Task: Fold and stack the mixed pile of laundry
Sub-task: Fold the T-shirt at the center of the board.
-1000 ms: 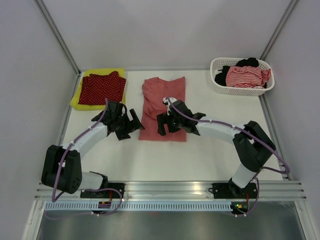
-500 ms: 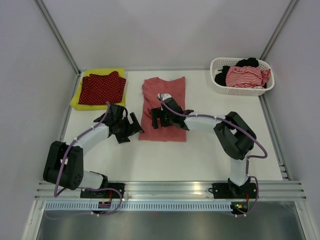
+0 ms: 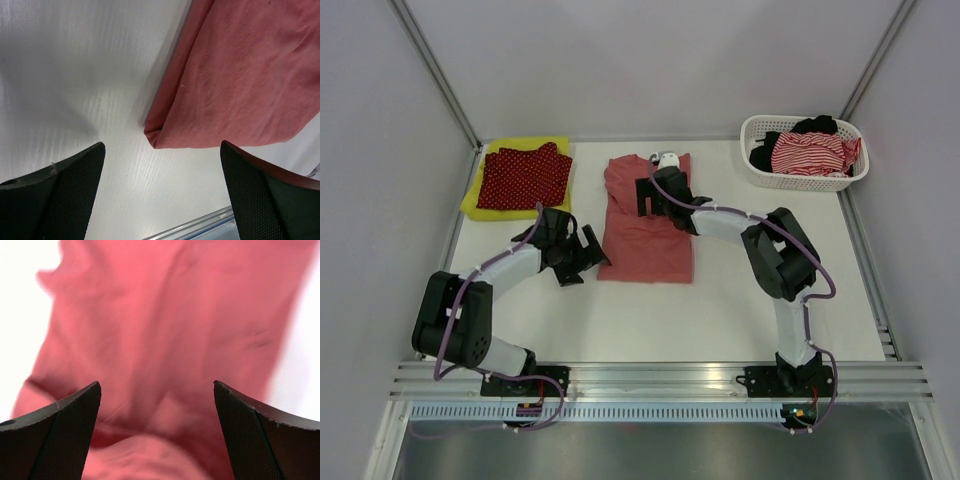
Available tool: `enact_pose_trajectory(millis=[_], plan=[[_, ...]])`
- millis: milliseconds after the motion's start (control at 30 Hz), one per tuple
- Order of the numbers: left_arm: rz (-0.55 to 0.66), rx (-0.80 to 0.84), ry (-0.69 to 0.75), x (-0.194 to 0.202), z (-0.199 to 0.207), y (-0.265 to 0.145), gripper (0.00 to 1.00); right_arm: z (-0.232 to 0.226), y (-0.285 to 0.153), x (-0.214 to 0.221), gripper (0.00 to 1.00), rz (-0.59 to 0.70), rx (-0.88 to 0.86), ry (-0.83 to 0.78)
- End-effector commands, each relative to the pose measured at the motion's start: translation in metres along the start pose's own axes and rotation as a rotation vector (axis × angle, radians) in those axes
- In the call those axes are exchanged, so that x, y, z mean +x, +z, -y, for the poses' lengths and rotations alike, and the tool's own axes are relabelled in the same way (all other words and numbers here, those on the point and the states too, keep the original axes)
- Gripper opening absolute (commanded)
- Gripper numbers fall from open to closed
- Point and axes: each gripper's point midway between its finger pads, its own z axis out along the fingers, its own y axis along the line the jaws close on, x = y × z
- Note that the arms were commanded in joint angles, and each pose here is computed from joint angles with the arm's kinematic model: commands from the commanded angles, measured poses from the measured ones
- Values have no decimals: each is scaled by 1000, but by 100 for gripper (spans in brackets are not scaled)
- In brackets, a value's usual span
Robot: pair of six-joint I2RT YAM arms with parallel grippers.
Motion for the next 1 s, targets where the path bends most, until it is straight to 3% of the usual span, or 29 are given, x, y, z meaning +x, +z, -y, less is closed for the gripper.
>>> enact_pose_trajectory(millis=[0, 133, 200, 267, 300, 367, 400, 467, 500, 567, 667, 800, 967], plan=[[15, 55, 37, -8, 10, 4, 100, 17, -16, -74, 98, 178, 52, -59], [-6, 37, 31, -7, 5, 16, 97, 33, -51, -70, 98, 151, 89, -32], [-17, 45, 32, -6, 5, 23, 88, 37, -79, -70, 98, 157, 83, 10], [-29, 36, 28, -5, 3, 30, 81, 49, -94, -28, 98, 79, 100, 70], [-27, 38, 27, -7, 3, 32, 71, 49, -114, -30, 98, 98, 80, 94], [-51, 48, 28, -4, 4, 36, 60, 58, -128, 19, 98, 8, 66, 113], [-59, 57, 33, -3, 5, 37, 46, 57, -142, 20, 98, 18, 45, 131], [-79, 79, 32, 2, 8, 37, 31, 61, -156, 67, 98, -94, 32, 169], [-75, 91, 34, 2, 9, 37, 17, 64, -165, 85, 98, -124, 30, 190], [-81, 96, 32, 7, 7, 36, 2, 59, -174, 101, 98, -159, -16, 234], [-75, 112, 32, 12, 7, 32, 2, 53, -189, 124, 98, -181, -78, 323], [-66, 130, 35, 16, 8, 25, 2, 56, -192, 139, 98, -166, -99, 316], [-75, 147, 40, 24, 7, 20, 2, 44, -183, 136, 90, -163, -163, 282]])
